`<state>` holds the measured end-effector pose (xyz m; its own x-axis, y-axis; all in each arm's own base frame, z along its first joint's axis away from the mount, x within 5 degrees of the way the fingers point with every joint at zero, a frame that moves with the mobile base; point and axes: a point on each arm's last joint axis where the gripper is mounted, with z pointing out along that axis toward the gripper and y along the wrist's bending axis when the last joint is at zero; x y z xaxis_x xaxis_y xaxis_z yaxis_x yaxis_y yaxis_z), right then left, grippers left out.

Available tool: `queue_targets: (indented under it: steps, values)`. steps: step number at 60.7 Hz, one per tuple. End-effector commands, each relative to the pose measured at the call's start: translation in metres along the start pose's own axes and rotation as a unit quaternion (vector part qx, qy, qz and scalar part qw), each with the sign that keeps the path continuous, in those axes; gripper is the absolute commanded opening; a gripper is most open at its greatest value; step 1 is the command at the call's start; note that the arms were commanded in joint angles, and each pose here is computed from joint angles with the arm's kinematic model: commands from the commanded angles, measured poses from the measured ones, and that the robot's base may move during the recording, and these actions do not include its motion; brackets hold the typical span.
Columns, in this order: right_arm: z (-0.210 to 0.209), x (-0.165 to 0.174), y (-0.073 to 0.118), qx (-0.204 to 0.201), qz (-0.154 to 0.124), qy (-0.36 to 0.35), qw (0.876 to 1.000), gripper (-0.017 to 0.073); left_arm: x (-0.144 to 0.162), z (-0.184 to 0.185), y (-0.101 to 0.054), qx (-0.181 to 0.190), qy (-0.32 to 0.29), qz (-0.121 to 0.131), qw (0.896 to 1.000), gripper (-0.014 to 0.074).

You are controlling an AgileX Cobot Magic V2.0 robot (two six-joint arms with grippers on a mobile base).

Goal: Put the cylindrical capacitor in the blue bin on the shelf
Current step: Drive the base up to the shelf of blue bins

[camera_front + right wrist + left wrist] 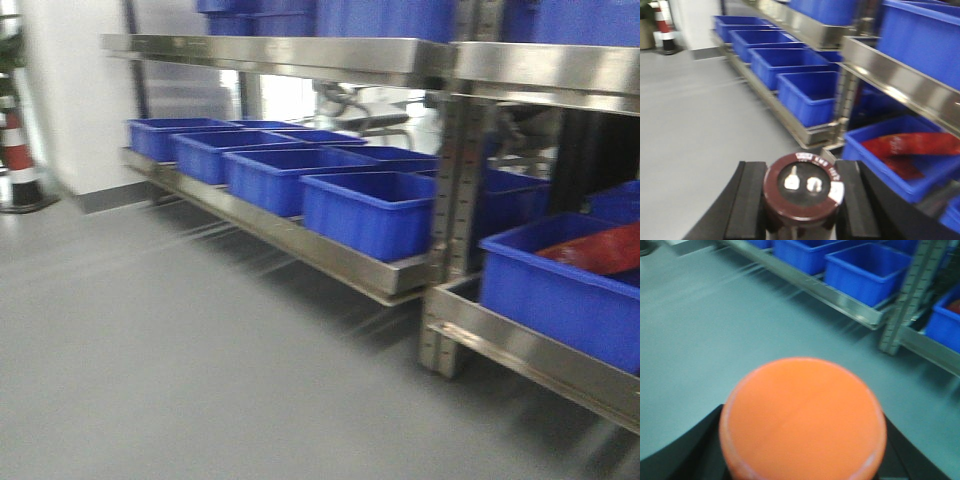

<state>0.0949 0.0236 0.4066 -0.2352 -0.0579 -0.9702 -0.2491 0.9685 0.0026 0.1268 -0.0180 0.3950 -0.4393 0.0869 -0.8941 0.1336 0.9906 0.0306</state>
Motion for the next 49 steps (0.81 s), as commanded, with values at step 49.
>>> queue_targets:
  steps: [49]
  values:
    - [-0.0031, -0.0047, -0.0006, 0.005, -0.007, -0.019, 1.0, -0.0048, -0.0043, -0.002, -0.0009, 0.004, -0.018, 0.001, 1.0, -0.0111]
